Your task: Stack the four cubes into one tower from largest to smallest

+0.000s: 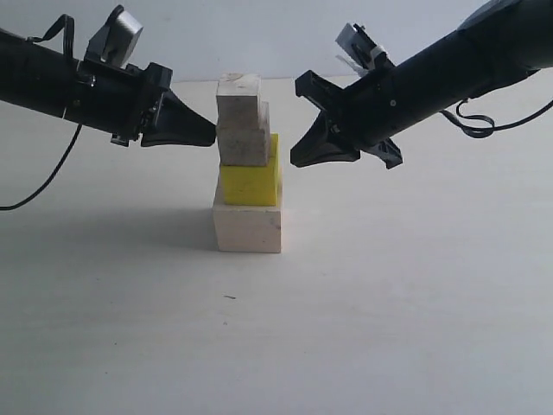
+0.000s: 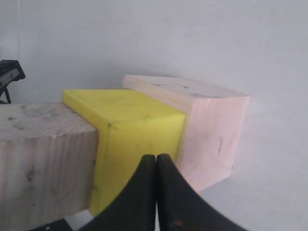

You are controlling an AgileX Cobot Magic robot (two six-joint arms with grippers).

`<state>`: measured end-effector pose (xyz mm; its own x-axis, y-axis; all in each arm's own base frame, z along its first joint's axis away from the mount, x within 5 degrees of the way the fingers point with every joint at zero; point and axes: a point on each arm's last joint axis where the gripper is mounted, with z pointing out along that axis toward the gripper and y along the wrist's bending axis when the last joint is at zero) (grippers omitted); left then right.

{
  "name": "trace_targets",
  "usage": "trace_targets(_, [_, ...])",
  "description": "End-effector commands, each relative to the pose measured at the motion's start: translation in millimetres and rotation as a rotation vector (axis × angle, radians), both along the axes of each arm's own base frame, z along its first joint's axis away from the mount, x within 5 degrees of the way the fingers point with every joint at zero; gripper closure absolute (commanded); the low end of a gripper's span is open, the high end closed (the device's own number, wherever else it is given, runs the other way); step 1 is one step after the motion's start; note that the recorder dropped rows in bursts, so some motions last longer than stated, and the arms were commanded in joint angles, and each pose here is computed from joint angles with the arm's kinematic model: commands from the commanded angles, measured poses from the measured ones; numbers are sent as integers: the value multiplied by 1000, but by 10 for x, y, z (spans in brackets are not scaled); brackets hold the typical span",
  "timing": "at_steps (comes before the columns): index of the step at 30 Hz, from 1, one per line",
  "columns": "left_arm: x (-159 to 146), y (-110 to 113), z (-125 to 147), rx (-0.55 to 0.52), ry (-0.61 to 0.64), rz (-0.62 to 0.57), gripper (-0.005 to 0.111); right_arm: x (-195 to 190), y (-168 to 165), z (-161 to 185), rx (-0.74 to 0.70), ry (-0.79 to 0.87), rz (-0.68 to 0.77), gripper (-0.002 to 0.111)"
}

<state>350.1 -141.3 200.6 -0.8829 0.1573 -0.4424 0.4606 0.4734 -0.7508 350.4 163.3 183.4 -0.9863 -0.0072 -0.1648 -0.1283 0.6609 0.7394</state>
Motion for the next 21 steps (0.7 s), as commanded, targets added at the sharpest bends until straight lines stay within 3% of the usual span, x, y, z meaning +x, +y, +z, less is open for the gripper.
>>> trace_targets(1, [9, 3, -72, 27, 6, 1, 107, 7, 20, 7, 60, 7, -2, 108])
trace_targets(8, [43, 23, -202, 27, 46, 10, 107, -20, 29, 15, 72, 25, 23, 108])
trace_targets(21, [46, 21, -198, 21, 47, 14, 107, -109, 206, -1, 63, 20, 81, 108])
